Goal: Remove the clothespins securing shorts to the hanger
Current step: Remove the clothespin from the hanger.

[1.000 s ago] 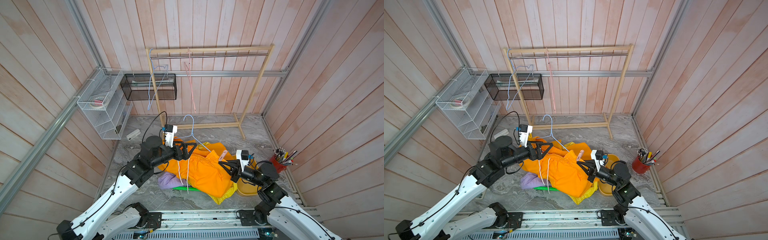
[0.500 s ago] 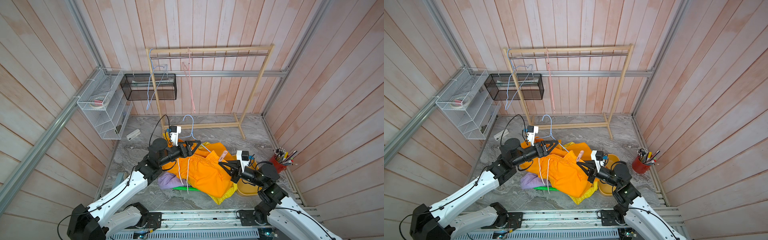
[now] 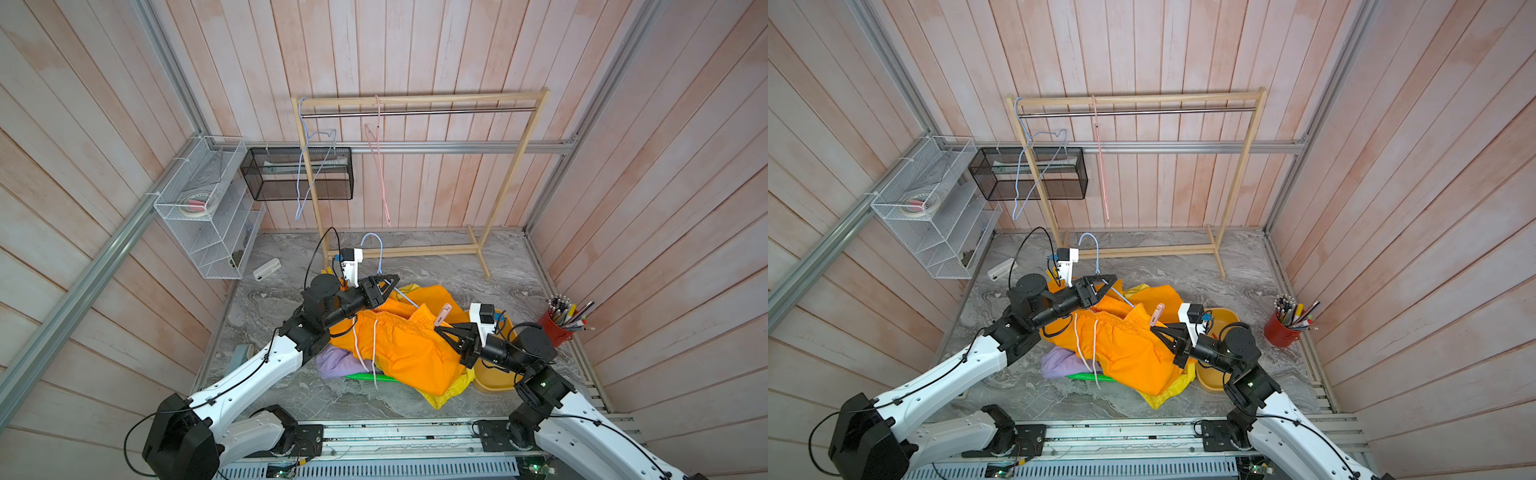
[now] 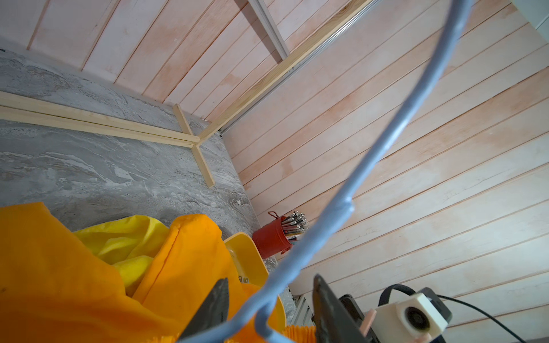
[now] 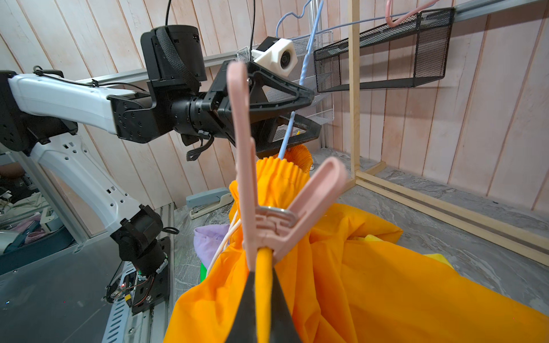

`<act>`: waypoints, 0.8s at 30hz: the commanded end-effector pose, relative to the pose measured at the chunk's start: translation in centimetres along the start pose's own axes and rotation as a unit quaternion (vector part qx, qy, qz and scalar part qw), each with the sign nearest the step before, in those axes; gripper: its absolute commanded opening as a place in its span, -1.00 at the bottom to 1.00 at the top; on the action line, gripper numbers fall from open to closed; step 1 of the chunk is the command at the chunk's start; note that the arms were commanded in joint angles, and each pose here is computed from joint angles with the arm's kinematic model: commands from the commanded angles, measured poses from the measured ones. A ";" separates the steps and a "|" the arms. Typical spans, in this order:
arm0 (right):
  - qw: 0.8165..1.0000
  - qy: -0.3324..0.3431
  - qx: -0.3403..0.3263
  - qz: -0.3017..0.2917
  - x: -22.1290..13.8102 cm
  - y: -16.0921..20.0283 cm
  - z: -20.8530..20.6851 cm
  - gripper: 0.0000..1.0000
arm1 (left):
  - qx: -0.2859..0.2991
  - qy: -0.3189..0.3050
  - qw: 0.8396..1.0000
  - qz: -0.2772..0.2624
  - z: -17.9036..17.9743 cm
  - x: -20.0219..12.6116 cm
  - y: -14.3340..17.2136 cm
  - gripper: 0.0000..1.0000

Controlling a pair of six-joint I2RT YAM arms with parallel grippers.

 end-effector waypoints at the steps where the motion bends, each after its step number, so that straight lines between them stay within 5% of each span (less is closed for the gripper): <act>1: 0.999 -0.001 -0.026 -0.020 0.0 -1.1 0.3 -1.00 | 0.009 0.007 1.000 -0.024 -0.5 0.0 -0.8 -0.19; 9: 1.000 0.009 -0.022 -0.020 0.0 -1.0 0.3 -1.00 | 0.014 0.012 0.999 -0.027 -0.8 0.1 -1.1 -0.68; 15: 1.000 0.011 -0.017 -0.023 -0.2 -1.0 0.4 -0.49 | 0.023 0.008 0.999 -0.030 -0.7 0.1 -1.1 -0.85; 24: 0.999 -0.005 -0.014 -0.041 -1.1 -1.1 1.2 -0.19 | 0.031 0.003 0.999 -0.029 -0.5 0.1 -1.0 -0.96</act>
Point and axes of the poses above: each gripper's point midway between its finger pads, its own x axis out along the fingers, its own z axis along the line the jaws close on, y = z × x, the point moved 7 cm from there along -x, back along the fingers, and after that the axes turned 4 degrees about -x, right-handed, at the moved point
